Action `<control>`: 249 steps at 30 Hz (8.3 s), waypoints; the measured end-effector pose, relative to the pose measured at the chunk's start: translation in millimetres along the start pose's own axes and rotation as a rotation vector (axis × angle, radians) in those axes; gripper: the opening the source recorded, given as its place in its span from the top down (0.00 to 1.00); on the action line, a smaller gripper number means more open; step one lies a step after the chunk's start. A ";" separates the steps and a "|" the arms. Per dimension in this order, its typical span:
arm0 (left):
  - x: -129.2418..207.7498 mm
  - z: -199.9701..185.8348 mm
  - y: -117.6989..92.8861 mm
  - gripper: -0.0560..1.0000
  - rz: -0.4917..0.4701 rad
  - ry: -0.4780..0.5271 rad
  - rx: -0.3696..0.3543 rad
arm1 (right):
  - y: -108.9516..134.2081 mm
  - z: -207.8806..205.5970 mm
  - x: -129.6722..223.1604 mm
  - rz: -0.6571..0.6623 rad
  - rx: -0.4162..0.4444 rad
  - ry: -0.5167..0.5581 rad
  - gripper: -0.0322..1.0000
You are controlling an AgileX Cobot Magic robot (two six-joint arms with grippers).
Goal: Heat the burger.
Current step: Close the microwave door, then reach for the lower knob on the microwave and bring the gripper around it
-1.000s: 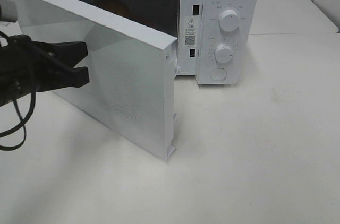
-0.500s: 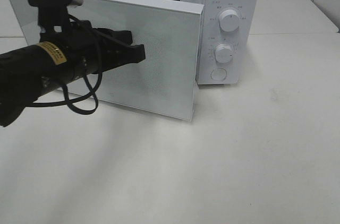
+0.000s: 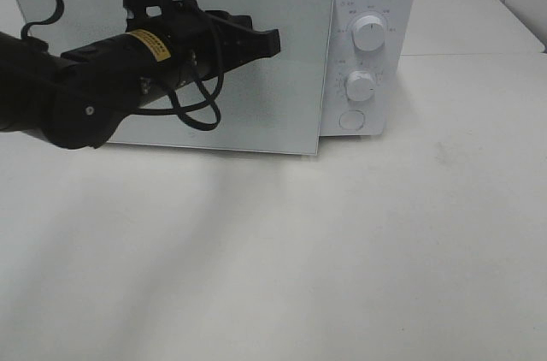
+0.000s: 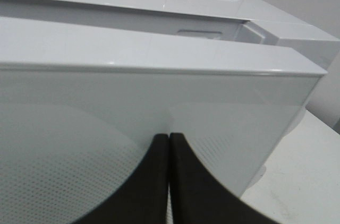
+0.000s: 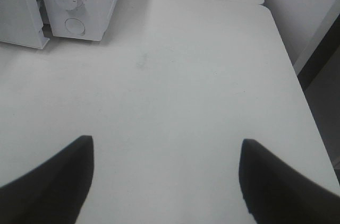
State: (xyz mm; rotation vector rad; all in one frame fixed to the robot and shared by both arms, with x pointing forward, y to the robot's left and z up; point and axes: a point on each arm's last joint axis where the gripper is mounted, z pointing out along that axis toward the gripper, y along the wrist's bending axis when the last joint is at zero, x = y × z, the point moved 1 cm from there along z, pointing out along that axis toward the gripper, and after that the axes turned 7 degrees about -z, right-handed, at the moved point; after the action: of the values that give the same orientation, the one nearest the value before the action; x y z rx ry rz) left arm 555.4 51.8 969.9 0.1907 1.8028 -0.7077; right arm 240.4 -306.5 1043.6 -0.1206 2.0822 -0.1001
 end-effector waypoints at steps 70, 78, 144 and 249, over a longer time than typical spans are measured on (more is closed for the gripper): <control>-4.3 -69.2 -20.6 0.03 0.179 1.156 -0.177 | 0.0 0.0 0.0 0.000 0.000 0.000 0.25; -51.1 -108.7 -3.7 0.03 0.143 1.137 -0.323 | 0.0 0.0 0.0 0.000 0.000 0.000 0.25; -20.3 -387.1 24.6 0.03 -0.048 0.245 -0.535 | 0.0 0.0 0.0 0.000 0.000 0.000 0.25; -14.0 -403.2 14.8 0.03 -0.021 0.101 -0.567 | 10.9 154.0 -88.0 0.009 -0.061 -0.089 0.25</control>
State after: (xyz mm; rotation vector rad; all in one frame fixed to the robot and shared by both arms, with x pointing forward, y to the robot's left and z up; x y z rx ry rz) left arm 239.2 289.1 1052.1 -0.1742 2.0302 -0.1819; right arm 417.1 -287.8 1042.6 -0.1505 1.9977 -0.0252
